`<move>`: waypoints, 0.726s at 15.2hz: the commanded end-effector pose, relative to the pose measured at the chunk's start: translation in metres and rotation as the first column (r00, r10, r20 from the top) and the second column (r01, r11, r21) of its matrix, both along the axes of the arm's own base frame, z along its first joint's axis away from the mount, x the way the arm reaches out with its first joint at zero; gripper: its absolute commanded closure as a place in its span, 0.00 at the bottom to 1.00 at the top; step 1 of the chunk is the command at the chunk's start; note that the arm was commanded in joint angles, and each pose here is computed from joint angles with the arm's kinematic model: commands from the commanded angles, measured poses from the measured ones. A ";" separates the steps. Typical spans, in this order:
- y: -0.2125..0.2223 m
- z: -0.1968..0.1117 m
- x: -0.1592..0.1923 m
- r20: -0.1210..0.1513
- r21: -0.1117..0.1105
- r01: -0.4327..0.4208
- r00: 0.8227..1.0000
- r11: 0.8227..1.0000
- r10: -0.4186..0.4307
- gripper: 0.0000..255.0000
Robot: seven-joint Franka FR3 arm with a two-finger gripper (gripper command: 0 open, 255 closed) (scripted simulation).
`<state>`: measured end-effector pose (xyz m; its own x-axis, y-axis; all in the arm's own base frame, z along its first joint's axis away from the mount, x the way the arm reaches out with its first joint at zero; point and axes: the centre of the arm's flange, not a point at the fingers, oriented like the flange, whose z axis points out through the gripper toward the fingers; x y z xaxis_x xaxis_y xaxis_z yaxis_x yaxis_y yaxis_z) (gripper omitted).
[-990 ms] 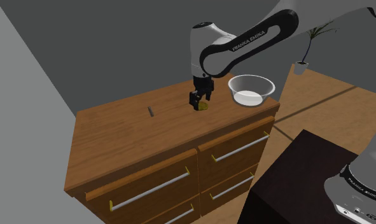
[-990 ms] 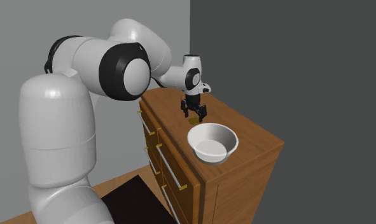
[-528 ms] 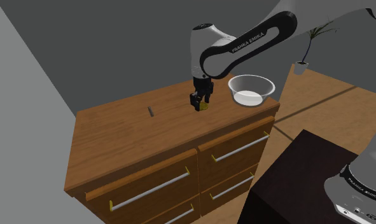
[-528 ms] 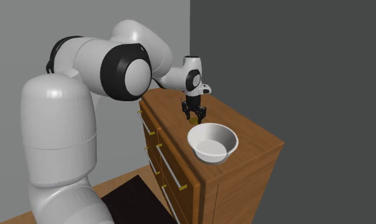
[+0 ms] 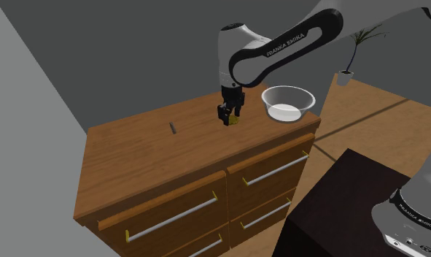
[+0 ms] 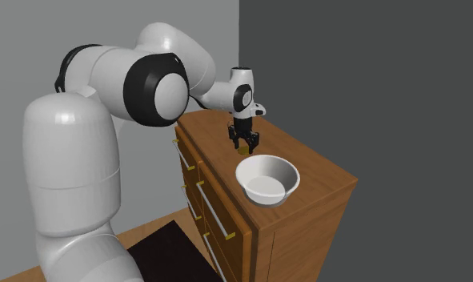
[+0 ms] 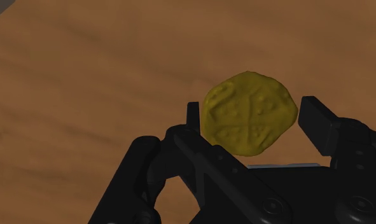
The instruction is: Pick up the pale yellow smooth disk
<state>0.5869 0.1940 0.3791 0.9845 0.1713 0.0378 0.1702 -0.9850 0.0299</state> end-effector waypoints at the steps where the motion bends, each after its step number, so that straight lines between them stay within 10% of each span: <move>1: -0.001 0.010 0.000 0.000 0.000 0.000 1.000 1.000 0.000 1.00; 11: -0.001 0.062 0.000 0.000 0.000 0.000 1.000 1.000 0.000 1.00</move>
<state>0.5861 0.1934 0.4364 0.9845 0.1713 0.0377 0.1702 -0.9850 0.0300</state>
